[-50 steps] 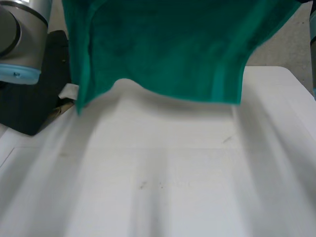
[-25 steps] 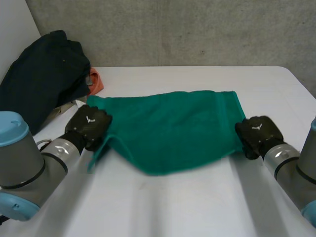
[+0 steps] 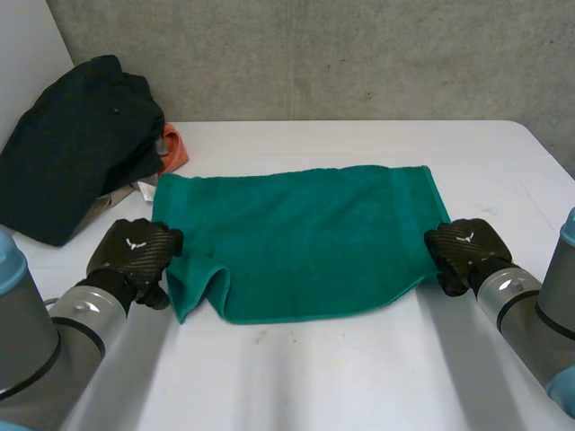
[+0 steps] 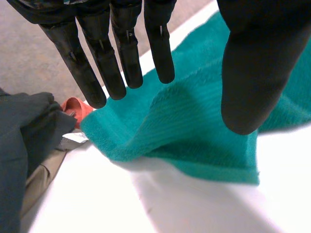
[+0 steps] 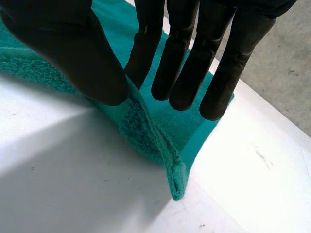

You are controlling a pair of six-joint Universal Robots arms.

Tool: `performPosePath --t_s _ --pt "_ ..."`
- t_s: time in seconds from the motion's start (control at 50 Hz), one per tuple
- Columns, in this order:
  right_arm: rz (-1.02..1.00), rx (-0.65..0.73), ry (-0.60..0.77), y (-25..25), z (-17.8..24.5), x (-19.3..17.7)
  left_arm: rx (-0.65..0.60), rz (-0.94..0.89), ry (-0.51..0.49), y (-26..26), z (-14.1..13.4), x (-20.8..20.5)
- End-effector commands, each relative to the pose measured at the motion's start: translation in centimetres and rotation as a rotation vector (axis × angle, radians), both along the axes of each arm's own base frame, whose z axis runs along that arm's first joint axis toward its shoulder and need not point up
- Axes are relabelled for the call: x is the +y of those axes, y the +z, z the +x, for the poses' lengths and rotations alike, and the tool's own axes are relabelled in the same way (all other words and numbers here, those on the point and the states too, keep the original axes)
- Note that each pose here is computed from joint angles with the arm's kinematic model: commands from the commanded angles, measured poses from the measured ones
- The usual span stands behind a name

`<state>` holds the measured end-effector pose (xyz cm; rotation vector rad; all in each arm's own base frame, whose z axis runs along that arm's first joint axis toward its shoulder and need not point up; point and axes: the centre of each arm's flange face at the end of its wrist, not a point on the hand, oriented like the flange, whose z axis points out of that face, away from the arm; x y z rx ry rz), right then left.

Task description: Fold the laundry.

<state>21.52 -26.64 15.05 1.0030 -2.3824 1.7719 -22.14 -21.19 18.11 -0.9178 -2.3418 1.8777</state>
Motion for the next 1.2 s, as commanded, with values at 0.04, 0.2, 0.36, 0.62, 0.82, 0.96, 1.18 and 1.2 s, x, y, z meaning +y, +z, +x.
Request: performPosePath --t_s 0.04,0.2,0.36,0.62,0.82,0.96,1.18,1.2 --pt "0.003 0.002 0.0 -0.1 0.0 0.1 0.122 0.063 0.098 -0.9 -0.3 0.3" --pt "0.012 0.003 0.0 -0.3 -0.1 0.3 0.101 0.111 0.113 -2.9 -1.6 0.6" --pt "0.015 0.003 0.0 -0.4 -0.1 0.3 0.143 0.12 0.118 -3.1 -2.4 -0.3" --pt "0.027 0.005 0.002 -0.7 -0.2 0.5 0.116 0.153 0.12 -5.1 -3.3 -1.7" --pt "0.028 0.006 0.003 -0.7 -0.2 0.5 0.107 0.149 0.116 -5.8 -4.0 -2.9" --pt "0.032 0.006 0.003 -0.8 -0.3 0.6 0.11 0.133 0.126 -5.8 -4.3 -3.7" --pt "0.004 0.014 -0.022 0.3 -1.0 -0.1 0.185 -0.048 0.161 0.9 -3.3 -3.0" --pt "0.007 0.015 -0.023 0.4 -1.0 -0.1 0.18 -0.058 0.161 1.2 -3.0 -2.9"
